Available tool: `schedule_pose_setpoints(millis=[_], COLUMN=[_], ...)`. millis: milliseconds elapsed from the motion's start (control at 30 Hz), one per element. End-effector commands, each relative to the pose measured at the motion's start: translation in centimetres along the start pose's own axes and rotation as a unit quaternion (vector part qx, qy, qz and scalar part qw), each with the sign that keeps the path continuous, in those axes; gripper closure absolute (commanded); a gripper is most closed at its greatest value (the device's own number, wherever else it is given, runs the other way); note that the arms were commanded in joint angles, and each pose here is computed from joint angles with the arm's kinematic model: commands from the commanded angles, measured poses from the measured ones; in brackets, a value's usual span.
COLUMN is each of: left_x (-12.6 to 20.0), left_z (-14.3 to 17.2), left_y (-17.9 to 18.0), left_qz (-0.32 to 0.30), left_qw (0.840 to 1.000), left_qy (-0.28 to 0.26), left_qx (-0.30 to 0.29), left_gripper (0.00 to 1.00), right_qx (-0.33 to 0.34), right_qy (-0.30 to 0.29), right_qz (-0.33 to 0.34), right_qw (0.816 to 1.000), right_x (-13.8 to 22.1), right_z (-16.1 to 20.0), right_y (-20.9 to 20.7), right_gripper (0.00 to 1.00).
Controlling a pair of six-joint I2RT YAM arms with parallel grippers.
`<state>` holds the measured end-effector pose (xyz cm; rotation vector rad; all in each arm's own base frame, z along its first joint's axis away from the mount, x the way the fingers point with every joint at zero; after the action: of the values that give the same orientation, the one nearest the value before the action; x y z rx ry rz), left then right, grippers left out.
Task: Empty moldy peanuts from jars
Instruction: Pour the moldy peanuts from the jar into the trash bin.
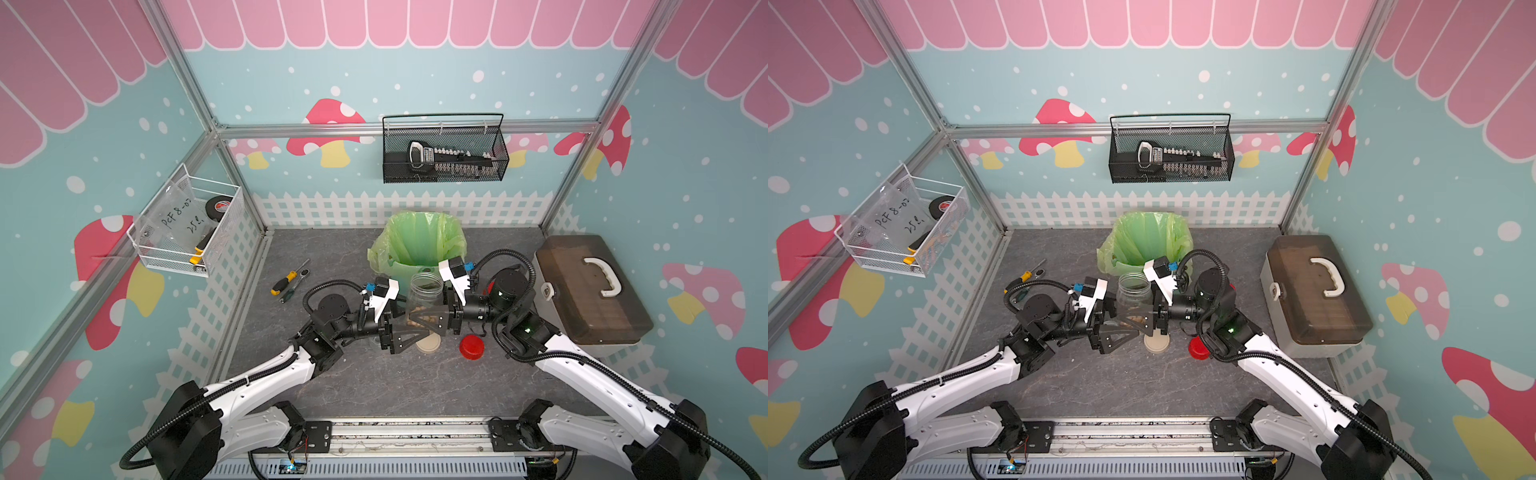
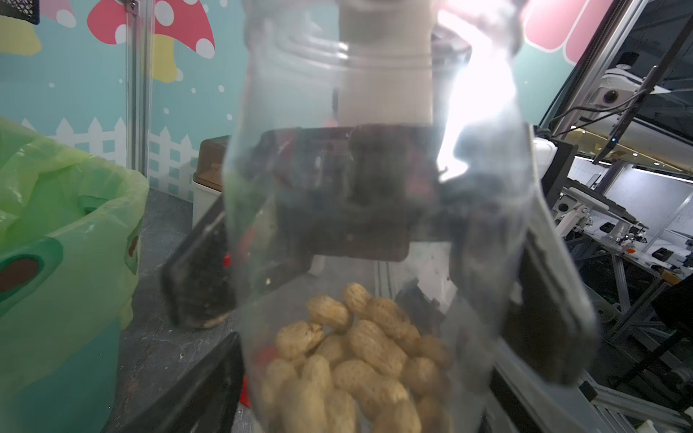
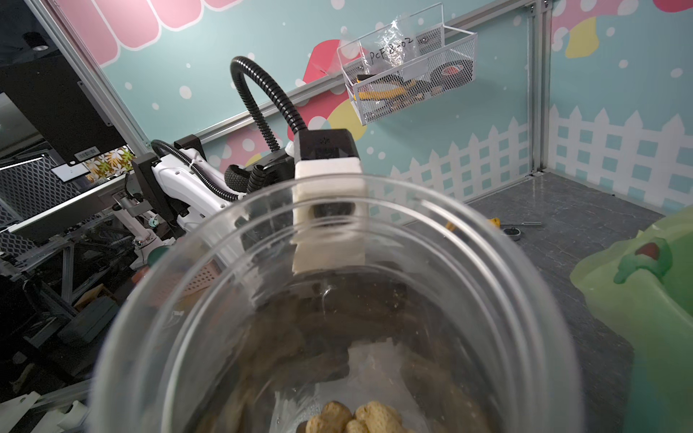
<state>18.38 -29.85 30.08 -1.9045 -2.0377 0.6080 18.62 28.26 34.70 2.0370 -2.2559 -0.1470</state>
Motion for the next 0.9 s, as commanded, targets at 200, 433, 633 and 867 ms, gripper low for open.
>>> schedule_pose_setpoints(millis=[200, 433, 633, 867], left_x=[0.7, 1.7, 3.7, 6.8], left_z=[-1.3, -1.9, -2.8, -4.0], left_y=[-0.8, -1.2, 0.6, 2.6], left_qz=[-0.005, -0.019, -0.098, -0.204], left_qw=[0.999, 0.998, 0.990, 0.966], left_qy=[-0.024, -0.043, -0.087, -0.148], left_qx=[-0.027, -0.040, -0.047, -0.057], left_gripper=[0.05, 0.04, 0.05, 0.04], right_qx=[0.033, 0.072, 0.109, 0.164], right_qy=[0.048, 0.139, 0.231, 0.330], right_qz=[0.132, 0.284, 0.394, 0.473], right_qw=[0.990, 0.946, 0.883, 0.801], right_x=[2.8, 6.2, 8.1, 8.6], right_z=[-1.0, -2.7, -4.1, -5.3], right_y=[-2.2, -5.7, -9.7, -15.1], right_gripper=[0.44, 0.44, 0.44, 0.45])
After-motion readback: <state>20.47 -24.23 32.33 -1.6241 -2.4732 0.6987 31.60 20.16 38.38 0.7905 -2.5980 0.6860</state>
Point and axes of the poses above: each gripper's point midway between its finger pads, its own x axis back along the fingers, its own y axis along the line the jaws close on, z = x × y, the point moved 2 cm from there along x, back along the fingers, and after that the axes turned 11 degrees about x, right-handed, at the moved point
